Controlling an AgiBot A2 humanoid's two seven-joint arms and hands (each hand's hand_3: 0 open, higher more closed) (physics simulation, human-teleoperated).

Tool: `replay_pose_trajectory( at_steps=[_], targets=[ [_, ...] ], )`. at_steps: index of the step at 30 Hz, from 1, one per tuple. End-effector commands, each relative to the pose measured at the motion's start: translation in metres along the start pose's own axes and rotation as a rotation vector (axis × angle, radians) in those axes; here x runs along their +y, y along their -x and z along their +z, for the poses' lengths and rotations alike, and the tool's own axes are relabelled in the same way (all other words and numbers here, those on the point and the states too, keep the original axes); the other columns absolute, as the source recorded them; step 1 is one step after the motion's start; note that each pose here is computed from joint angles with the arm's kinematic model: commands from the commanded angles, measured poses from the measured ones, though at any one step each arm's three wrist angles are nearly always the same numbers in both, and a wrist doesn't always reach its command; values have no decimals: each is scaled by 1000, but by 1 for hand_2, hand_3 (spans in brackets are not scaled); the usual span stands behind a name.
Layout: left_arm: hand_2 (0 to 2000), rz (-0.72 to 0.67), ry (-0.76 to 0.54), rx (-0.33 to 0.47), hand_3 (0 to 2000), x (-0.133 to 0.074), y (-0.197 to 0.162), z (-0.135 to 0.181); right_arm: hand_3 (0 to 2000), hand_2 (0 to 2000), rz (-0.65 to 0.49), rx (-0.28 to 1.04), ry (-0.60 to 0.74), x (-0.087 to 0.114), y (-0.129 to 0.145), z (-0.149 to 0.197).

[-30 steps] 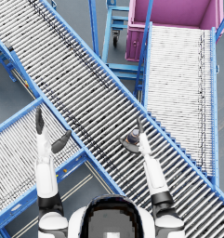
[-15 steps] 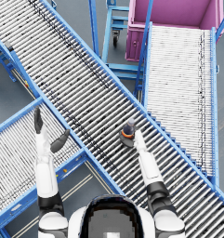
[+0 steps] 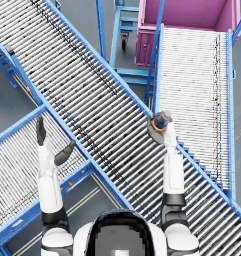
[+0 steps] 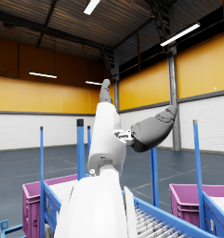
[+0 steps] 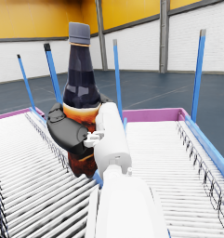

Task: Pick up the oil and place it on the left assembly line, put the cola on the right, and keep Sprite still

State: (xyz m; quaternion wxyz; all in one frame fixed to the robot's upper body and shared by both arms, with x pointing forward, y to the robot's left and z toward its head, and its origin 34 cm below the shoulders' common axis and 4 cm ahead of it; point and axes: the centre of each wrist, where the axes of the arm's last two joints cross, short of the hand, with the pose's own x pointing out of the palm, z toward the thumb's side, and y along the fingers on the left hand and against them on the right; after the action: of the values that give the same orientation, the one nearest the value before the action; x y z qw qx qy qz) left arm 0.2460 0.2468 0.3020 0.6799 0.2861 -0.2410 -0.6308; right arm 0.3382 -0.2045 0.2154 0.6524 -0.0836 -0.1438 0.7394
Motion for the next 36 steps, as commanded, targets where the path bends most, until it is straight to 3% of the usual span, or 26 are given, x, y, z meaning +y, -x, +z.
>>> replay_pose_trajectory(
  at_steps=[1,8,9,10,14,16,24,36],
  targets=[
    [0,-2,-5,-1,0,0,-1,1,2000,2000,-133,-8,110,-14,42,35],
    [0,-29,-57,-9,0,7,-8,12,2000,2000,-324,-86,28,-33,105,25],
    [0,-22,-36,-10,0,4,-6,8,1673,639,-339,-96,17,-36,111,25],
    [0,-23,-59,-8,0,7,-6,13,1347,0,-384,-104,9,-41,115,26],
    [0,-23,-47,-12,0,4,-7,11,40,0,-452,-96,52,-64,125,57],
    [0,-22,-50,-12,0,4,-7,11,0,0,-452,-77,116,-66,124,77],
    [0,-15,-51,-13,0,3,-6,12,0,0,-348,34,379,-42,85,133],
    [0,-13,-71,-14,0,5,-6,16,0,0,-220,87,440,13,35,119]
  ],
)
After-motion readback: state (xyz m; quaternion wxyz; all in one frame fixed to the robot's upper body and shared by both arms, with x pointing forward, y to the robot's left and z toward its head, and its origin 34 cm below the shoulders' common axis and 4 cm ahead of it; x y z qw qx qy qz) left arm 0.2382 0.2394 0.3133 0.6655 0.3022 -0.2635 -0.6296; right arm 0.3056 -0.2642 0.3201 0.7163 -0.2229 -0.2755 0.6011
